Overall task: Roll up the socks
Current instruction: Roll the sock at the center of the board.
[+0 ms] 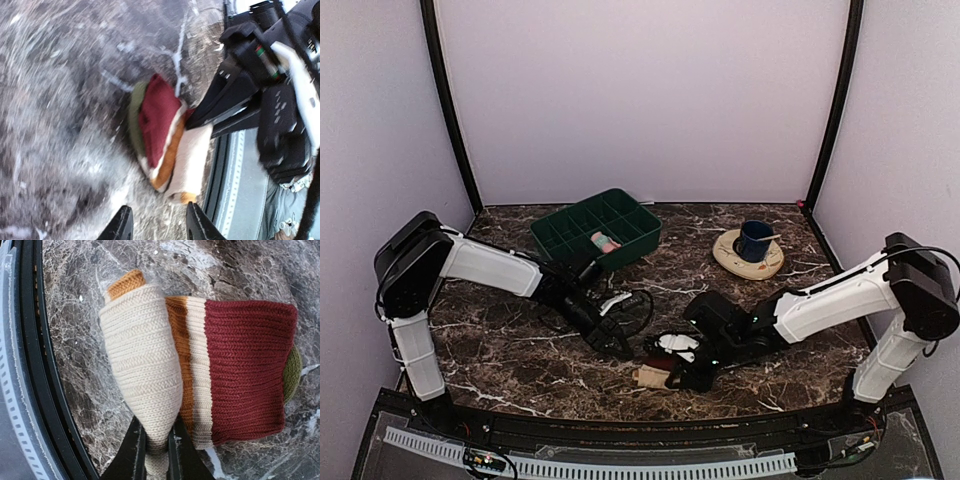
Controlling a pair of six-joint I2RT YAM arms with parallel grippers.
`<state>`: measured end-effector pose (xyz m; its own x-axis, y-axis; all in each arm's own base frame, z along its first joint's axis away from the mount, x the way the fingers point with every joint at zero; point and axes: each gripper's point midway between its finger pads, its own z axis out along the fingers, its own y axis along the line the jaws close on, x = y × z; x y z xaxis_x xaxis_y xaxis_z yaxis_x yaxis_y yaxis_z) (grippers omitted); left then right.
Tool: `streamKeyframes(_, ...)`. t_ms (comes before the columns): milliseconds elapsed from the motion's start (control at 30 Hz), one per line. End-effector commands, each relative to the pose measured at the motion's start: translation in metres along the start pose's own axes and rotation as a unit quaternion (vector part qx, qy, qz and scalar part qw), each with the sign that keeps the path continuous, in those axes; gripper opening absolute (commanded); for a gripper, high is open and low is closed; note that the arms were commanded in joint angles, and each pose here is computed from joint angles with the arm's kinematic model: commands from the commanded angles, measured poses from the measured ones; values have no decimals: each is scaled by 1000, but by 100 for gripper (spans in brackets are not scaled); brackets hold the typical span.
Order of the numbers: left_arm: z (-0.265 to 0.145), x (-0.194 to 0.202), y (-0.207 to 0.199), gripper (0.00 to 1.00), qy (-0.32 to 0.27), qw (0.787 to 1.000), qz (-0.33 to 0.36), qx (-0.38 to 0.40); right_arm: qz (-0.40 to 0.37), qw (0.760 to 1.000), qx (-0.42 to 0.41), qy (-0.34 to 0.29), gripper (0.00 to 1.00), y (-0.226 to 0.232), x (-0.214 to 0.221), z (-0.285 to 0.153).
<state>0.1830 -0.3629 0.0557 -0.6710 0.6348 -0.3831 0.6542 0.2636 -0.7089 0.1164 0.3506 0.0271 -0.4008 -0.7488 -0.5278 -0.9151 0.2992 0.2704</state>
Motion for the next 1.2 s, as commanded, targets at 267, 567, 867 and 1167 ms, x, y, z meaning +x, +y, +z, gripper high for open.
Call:
streamKeyframes(267,-16,-13,-7,39,-49,992,73,-89,85,989,-106,54,0,3,21,6)
streamKeyframes(567,3,2,-23,42,-22,978,157,-138,125,979,-151,52,0,4,22,3)
streamKeyframes(867,10,3,-40,44,-13,966,216,-144,150,970,-183,60,0,7,25,4)
streamKeyframes(1167,27,11,-49,44,25,945,280,-170,163,965,-195,63,0,7,28,4)
